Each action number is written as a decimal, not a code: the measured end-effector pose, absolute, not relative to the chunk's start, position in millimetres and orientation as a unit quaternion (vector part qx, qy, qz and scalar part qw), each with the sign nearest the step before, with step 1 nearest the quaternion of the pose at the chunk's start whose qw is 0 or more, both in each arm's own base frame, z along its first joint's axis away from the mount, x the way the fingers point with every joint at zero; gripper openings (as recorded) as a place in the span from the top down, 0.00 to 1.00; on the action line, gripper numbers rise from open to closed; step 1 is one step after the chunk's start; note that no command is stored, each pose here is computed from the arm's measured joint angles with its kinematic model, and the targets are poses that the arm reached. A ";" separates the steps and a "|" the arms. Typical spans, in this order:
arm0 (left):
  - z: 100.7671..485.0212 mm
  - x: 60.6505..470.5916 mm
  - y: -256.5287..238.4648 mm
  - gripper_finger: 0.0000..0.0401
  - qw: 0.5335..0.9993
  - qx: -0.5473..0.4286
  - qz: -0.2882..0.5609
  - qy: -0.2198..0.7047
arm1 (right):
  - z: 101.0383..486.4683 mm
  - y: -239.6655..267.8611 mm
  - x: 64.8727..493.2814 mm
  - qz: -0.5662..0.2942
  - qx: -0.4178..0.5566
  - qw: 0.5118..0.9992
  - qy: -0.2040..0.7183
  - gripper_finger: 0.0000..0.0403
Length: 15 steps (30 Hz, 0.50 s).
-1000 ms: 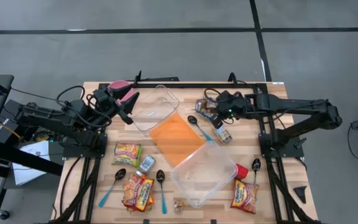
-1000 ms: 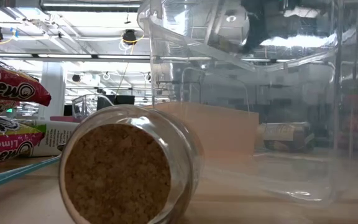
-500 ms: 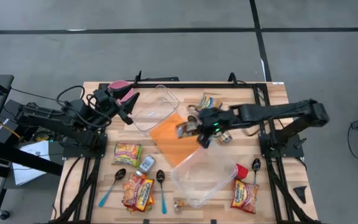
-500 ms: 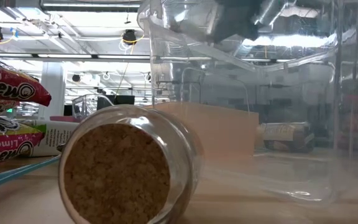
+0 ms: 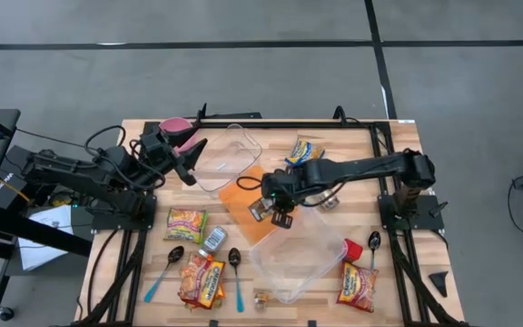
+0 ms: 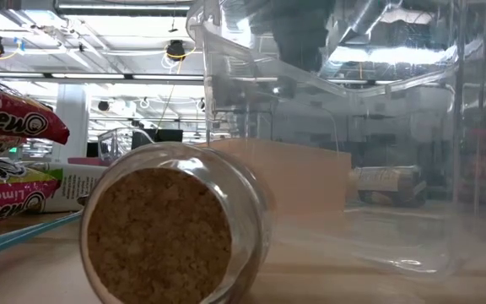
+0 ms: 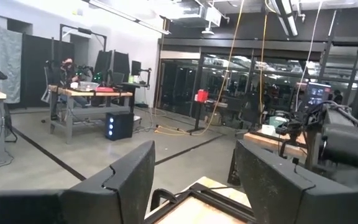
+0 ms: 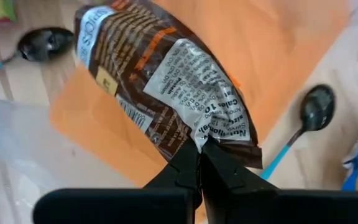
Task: Pick & Place Food Item
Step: Put the orange seasoning pack into the orange bin
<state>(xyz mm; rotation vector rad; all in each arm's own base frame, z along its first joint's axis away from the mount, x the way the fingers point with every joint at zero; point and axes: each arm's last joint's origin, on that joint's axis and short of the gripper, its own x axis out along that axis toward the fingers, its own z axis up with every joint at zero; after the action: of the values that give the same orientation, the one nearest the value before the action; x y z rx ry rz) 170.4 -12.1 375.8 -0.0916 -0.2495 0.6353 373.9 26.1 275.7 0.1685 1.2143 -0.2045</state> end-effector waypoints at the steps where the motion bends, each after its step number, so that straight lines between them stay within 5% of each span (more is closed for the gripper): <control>1: 375.3 170.8 -12.2 0.46 0.942 -0.044 0.311 -0.120 | 273.4 26.5 373.0 -0.092 0.081 0.810 0.574 0.99; 15: 375.0 171.0 -12.5 0.46 0.944 -0.041 0.305 -0.119 | 260.7 26.7 367.4 -0.094 0.081 0.794 0.595 0.92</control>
<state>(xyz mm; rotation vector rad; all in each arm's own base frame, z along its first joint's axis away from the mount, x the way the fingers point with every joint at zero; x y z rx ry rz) 171.0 -12.5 375.0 -0.0844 -0.2415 0.6213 367.4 26.7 260.7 0.1743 1.2792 -0.2026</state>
